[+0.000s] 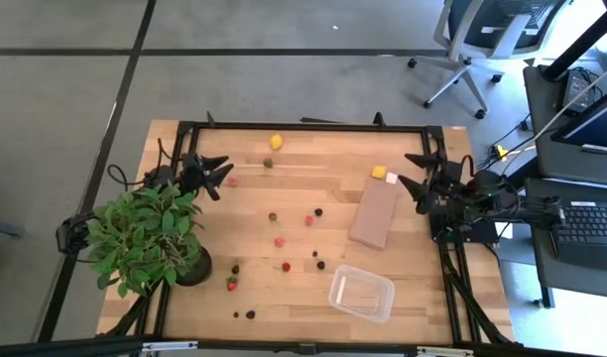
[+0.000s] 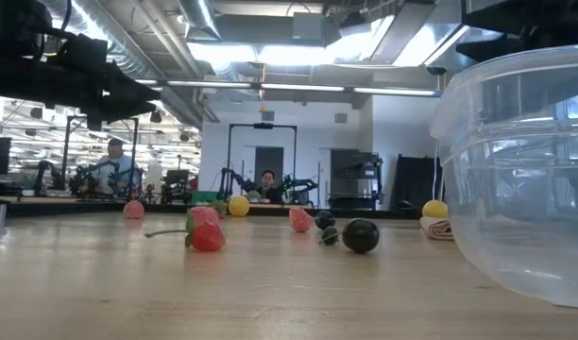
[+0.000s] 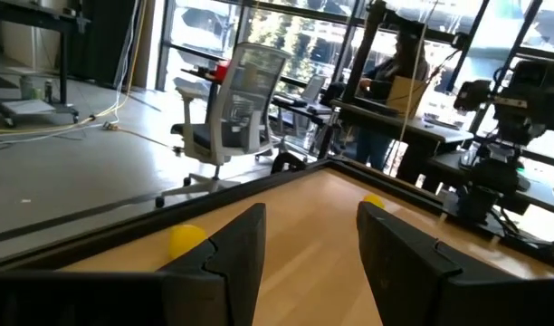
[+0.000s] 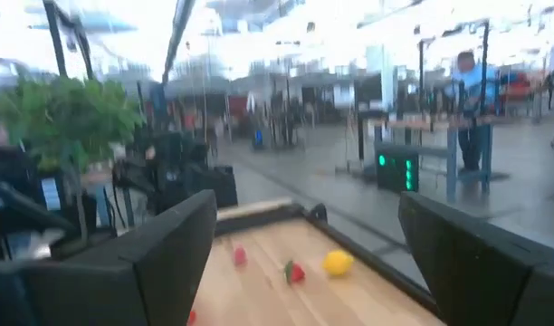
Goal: Pick and placing Produce into tupperware
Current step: Put the lemon into the transparent container
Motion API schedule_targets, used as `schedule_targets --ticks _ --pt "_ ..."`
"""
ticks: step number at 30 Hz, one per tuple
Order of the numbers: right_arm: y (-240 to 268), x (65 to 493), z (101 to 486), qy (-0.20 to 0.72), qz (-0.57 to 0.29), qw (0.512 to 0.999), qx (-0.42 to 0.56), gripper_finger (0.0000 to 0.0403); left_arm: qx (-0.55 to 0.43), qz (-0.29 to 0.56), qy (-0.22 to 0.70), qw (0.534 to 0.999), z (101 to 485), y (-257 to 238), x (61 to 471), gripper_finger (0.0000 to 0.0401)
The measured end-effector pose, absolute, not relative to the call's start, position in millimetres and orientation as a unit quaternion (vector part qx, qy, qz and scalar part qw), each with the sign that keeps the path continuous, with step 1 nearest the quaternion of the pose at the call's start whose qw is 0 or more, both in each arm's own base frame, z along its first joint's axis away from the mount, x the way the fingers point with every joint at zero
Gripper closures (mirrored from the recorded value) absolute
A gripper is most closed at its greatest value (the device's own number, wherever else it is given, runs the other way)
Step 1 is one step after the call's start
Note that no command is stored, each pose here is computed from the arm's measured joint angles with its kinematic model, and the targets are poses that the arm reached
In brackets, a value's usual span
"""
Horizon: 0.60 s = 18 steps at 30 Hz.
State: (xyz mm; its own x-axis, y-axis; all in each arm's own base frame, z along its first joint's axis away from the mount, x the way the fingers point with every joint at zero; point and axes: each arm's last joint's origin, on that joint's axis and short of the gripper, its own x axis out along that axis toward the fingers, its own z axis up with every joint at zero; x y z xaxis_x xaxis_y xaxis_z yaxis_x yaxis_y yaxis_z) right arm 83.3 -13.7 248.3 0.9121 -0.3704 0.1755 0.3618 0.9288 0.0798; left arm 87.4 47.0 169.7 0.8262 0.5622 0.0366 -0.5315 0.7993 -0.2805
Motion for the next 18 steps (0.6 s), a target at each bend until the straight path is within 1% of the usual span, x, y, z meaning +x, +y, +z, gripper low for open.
schedule_targets --ticks 5,7,9,11,13,15,18 --pt "-14.6 98.5 289.0 0.015 -0.191 0.981 0.014 0.0056 -0.130 0.288 -0.061 0.947 170.2 46.9 87.4 0.0236" --pt "-16.7 108.5 305.5 0.078 -0.217 0.972 0.035 0.0056 -0.130 0.288 -0.061 0.947 170.2 46.9 87.4 0.0236" --pt "-22.1 119.5 322.3 0.147 -0.273 0.947 0.084 0.0056 -0.131 0.287 -0.062 0.947 170.2 46.9 87.4 0.0236" --pt "-29.9 128.4 336.1 0.222 -0.332 0.907 0.133 0.0056 -0.131 0.287 -0.062 0.947 170.2 46.9 87.4 0.0236" --pt "-37.9 138.7 346.9 0.294 -0.373 0.866 0.157 0.0056 -0.131 0.287 -0.062 0.947 170.2 46.9 87.4 0.0236" --pt "-46.0 151.0 354.8 0.360 -0.389 0.835 0.151 0.0056 -0.131 0.287 -0.062 0.947 170.2 46.9 87.4 0.0236" --pt "-60.4 172.7 360.8 0.442 -0.381 0.807 0.093 0.0056 -0.132 0.287 -0.062 0.947 170.2 46.9 87.4 0.0236"
